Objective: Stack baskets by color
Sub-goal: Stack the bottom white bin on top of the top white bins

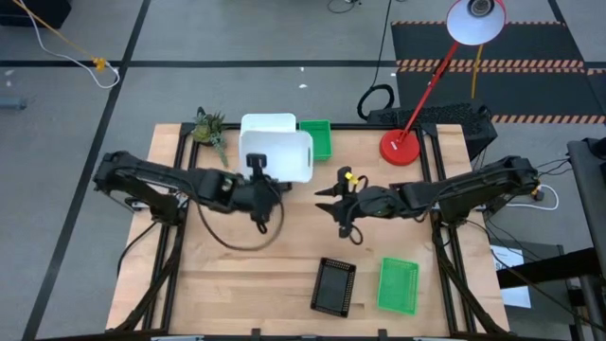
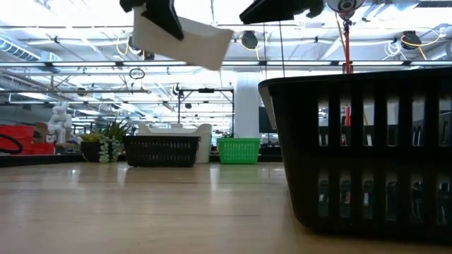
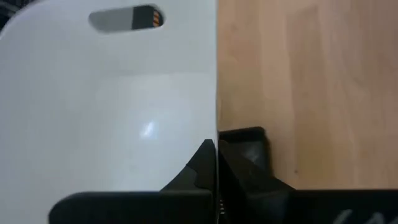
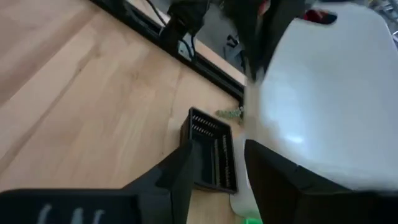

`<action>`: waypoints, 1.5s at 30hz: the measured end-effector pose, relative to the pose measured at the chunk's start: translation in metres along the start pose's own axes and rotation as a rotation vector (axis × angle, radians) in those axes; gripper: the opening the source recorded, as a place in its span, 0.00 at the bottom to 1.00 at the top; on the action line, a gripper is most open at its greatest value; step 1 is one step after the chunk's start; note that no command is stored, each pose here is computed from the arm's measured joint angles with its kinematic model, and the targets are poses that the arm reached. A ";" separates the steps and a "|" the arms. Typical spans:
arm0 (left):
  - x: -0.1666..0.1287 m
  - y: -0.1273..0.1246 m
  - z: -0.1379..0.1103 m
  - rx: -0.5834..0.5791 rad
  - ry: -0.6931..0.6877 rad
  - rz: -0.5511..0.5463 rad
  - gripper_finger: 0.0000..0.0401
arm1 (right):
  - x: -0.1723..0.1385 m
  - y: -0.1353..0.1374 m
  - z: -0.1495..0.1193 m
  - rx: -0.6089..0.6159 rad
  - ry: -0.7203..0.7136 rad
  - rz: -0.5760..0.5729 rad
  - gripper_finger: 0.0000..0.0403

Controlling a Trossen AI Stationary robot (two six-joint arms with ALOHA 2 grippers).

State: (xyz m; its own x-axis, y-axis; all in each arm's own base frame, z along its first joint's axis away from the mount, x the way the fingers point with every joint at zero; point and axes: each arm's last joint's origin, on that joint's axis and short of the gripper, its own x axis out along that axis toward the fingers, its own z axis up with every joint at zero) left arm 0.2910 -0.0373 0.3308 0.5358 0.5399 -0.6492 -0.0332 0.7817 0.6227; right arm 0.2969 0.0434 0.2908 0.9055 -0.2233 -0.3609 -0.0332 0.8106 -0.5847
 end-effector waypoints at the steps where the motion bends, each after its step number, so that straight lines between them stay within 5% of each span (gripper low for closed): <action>1: -0.003 0.007 -0.002 -0.005 -0.018 0.004 0.01 | -0.005 0.000 0.000 0.004 -0.006 0.001 0.35; 11: 0.006 0.047 -0.040 -0.057 -0.293 -0.089 0.01 | -0.038 -0.003 -0.027 0.017 -0.024 -0.012 0.32; 31: 0.068 0.119 -0.119 -0.172 -0.386 -0.222 0.01 | -0.064 -0.006 -0.067 0.088 -0.011 -0.057 0.31; 45: 0.108 0.126 -0.134 -0.224 -0.323 -0.289 0.02 | -0.067 -0.003 -0.074 0.223 -0.010 -0.050 0.31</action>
State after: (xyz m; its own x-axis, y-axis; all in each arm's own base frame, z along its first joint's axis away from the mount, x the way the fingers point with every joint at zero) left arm 0.2314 0.1614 0.2803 0.7828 0.1941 -0.5912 -0.0059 0.9524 0.3048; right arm 0.2054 0.0159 0.2627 0.9078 -0.2621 -0.3274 0.1055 0.8983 -0.4266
